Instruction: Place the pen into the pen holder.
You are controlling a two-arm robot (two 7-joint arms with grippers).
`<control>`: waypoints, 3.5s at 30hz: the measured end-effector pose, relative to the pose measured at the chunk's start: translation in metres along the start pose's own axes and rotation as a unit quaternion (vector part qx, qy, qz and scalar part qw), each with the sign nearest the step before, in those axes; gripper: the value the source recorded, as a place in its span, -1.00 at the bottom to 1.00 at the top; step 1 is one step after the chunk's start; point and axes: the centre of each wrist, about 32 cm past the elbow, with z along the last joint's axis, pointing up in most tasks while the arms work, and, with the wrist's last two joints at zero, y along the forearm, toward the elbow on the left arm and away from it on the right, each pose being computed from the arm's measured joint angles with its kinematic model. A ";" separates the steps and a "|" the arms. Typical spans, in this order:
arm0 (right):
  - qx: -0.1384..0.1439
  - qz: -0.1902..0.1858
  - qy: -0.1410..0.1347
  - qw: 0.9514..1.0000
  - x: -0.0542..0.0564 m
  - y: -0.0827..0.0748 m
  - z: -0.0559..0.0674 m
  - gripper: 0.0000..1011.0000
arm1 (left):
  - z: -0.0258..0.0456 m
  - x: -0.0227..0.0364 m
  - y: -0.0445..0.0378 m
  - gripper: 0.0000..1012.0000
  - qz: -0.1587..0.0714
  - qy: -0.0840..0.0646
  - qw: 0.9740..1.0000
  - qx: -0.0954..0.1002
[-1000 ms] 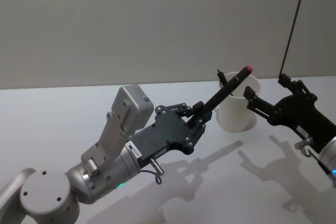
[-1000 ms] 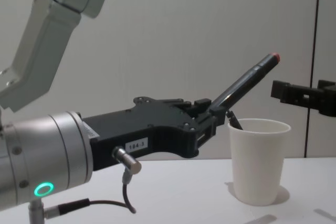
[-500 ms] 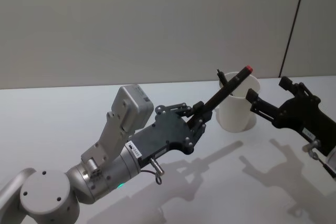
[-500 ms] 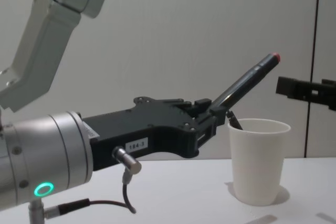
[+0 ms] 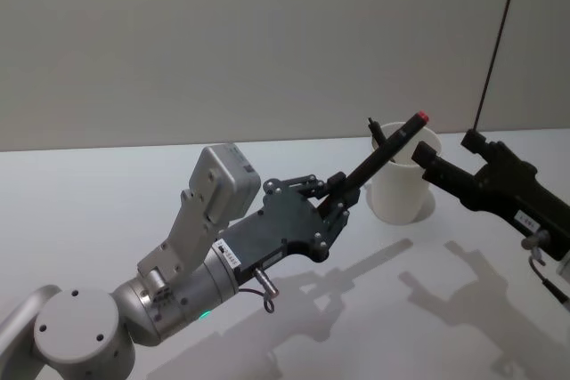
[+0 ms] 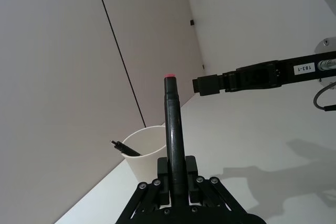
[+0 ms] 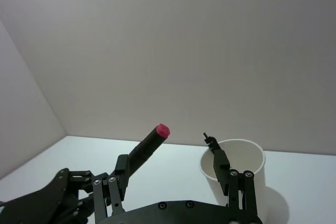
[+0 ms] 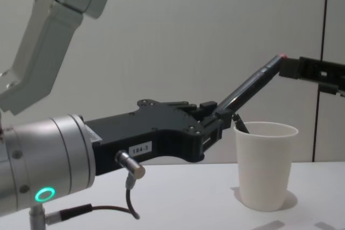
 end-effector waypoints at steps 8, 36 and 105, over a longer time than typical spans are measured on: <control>-0.012 0.015 0.064 0.998 0.002 -0.002 0.004 0.98 | 0.0000 0.0000 0.0000 -0.62 0.000 0.000 1.000 0.000; -0.027 0.038 0.229 0.972 0.001 0.017 -0.005 0.98 | 0.0000 0.0000 0.0000 -0.62 0.000 0.000 1.000 0.000; 0.000 -0.017 0.252 0.968 -0.047 0.041 -0.016 0.98 | 0.0000 0.0000 0.0000 -0.62 0.000 0.000 1.000 0.000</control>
